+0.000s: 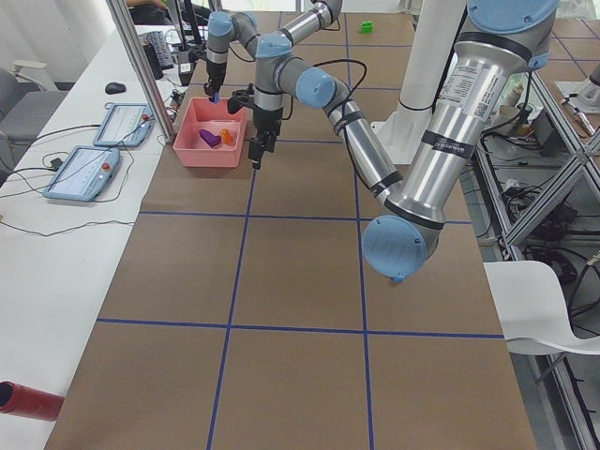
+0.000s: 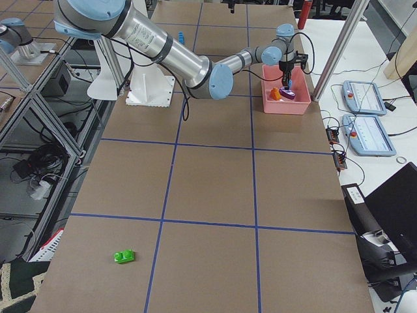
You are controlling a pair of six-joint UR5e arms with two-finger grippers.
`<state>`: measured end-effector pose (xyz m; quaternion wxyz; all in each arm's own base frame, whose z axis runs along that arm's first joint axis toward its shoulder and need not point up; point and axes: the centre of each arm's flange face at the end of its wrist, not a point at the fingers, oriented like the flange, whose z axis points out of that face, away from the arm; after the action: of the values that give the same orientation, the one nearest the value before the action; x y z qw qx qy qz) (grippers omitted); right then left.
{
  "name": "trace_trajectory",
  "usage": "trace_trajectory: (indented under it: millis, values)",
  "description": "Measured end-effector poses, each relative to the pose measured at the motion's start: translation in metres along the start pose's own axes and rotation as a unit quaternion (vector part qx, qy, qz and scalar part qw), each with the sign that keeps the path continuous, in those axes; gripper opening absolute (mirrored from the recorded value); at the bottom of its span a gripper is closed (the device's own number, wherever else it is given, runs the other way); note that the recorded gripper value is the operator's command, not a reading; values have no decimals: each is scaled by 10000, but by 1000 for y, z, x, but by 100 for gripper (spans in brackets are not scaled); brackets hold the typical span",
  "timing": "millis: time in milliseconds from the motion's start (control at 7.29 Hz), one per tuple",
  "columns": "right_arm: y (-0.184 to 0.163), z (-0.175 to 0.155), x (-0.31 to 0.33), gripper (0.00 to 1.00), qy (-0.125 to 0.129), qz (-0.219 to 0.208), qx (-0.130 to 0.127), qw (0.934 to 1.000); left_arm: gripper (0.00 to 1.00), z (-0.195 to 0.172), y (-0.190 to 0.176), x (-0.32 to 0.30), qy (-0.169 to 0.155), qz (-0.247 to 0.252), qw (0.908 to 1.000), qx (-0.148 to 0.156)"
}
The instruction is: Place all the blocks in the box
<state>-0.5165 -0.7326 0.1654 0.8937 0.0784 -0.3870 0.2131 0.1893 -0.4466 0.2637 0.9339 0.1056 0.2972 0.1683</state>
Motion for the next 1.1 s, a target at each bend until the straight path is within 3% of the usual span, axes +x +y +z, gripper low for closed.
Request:
trace_trajectory:
  millis: [275, 549, 824, 1098]
  values:
    - [4, 1, -5, 99, -120, 88, 37, 9999, 100, 21, 44, 48, 178, 577, 9974, -384]
    - [-7, -18, -8, 100, -278, 143, 67, 9995, 100, 45, 85, 72, 141, 1051, 9923, -636]
    - [-21, -49, -10, 100, -415, 223, -7, 9989, 100, 76, 142, 68, 203, 1507, 9855, -747]
    - [-38, -75, -5, 100, -389, 343, -63, 9986, 100, 104, 195, 49, 297, 1896, 9780, -818]
